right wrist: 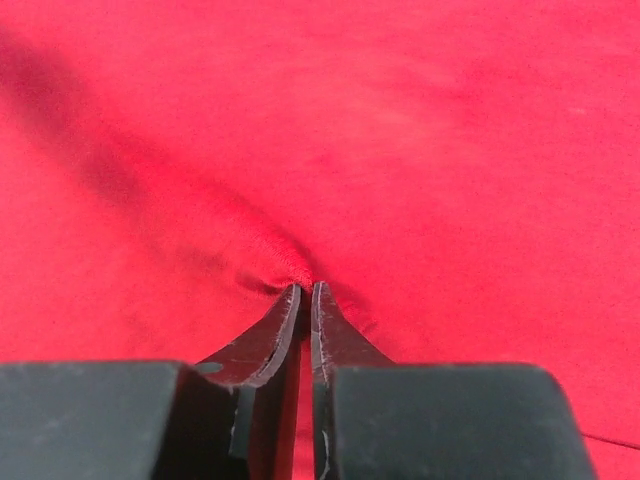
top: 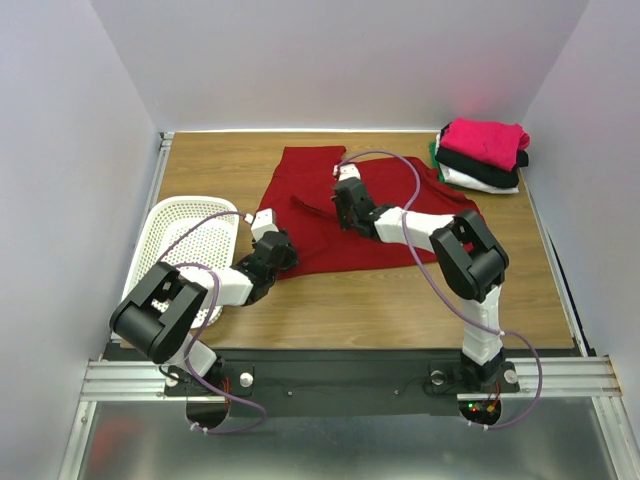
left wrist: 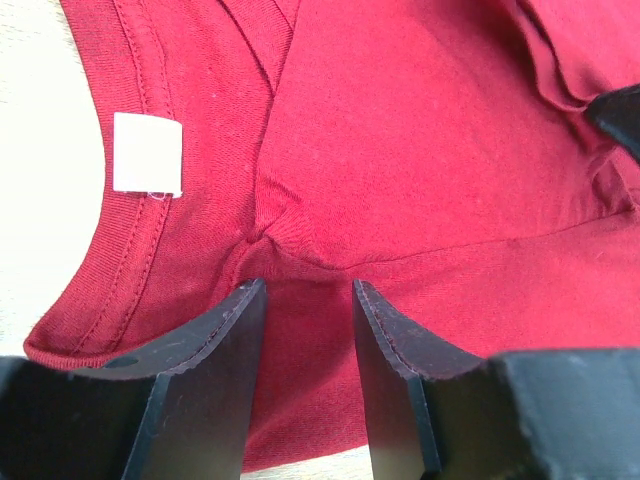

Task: Fold and stack the t-shirts
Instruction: Fold the tshirt

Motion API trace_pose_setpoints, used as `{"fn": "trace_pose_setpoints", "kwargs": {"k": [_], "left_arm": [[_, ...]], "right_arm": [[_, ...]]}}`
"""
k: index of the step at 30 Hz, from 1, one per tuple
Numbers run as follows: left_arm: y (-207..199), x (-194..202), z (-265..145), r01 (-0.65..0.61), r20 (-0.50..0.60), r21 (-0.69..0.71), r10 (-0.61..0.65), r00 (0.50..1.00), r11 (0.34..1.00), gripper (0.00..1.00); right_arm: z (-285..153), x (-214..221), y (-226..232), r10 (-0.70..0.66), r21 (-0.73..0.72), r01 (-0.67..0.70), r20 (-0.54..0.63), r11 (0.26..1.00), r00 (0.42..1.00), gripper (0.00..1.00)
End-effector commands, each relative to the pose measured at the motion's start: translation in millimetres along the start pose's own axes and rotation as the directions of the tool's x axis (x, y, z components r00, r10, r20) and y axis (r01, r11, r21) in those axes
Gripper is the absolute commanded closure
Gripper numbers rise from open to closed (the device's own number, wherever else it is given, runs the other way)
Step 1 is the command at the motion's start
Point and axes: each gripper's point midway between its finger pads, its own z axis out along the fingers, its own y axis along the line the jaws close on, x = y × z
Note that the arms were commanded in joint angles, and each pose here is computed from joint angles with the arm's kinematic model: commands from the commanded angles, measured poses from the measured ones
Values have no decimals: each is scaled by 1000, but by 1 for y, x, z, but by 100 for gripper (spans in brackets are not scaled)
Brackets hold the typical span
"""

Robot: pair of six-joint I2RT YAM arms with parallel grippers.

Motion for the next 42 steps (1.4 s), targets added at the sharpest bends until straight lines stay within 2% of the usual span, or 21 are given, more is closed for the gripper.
{"fn": "trace_pose_setpoints", "kwargs": {"k": [1, 4, 5, 7, 10, 14, 21, 27, 35, 42], "left_arm": [[20, 20, -3, -42, -65, -48, 39, 997, 998, 48], [19, 22, -1, -44, -73, -47, 40, 997, 998, 48], [19, 23, -1, -46, -76, -45, 42, 996, 998, 48], [18, 23, 0, -45, -79, -39, 42, 996, 998, 48], [17, 25, 1, -47, -86, -35, 44, 995, 998, 48], [15, 23, 1, -46, -82, -30, 43, 996, 998, 48], [-3, 4, 1, -46, -45, 15, 47, 998, 999, 49], [-29, -33, 0, -59, 31, 57, 58, 998, 997, 49], [-73, -53, 19, -70, 41, 141, 65, 997, 988, 49], [-115, -44, 42, -100, 2, 217, 102, 995, 971, 50]], "right_arm": [[7, -36, -34, 75, 149, -88, 91, 985, 993, 83], [6, -40, -43, 91, 194, -112, 113, 975, 989, 62], [4, -43, -45, 98, 202, -121, 121, 972, 988, 51], [2, -44, -52, 105, 233, -134, 132, 963, 986, 41], [-4, -45, -65, 108, 297, -150, 151, 943, 983, 33], [-12, -45, -70, 114, 304, -159, 161, 939, 980, 31], [-17, -43, -39, 123, 116, -137, 117, 984, 985, 31], [-31, -33, -16, 126, -40, -123, 82, 992, 989, 32], [-38, -1, -10, 132, -99, -128, 32, 987, 991, 32], [-38, 14, -17, 135, -72, -134, 15, 988, 991, 32]]}}
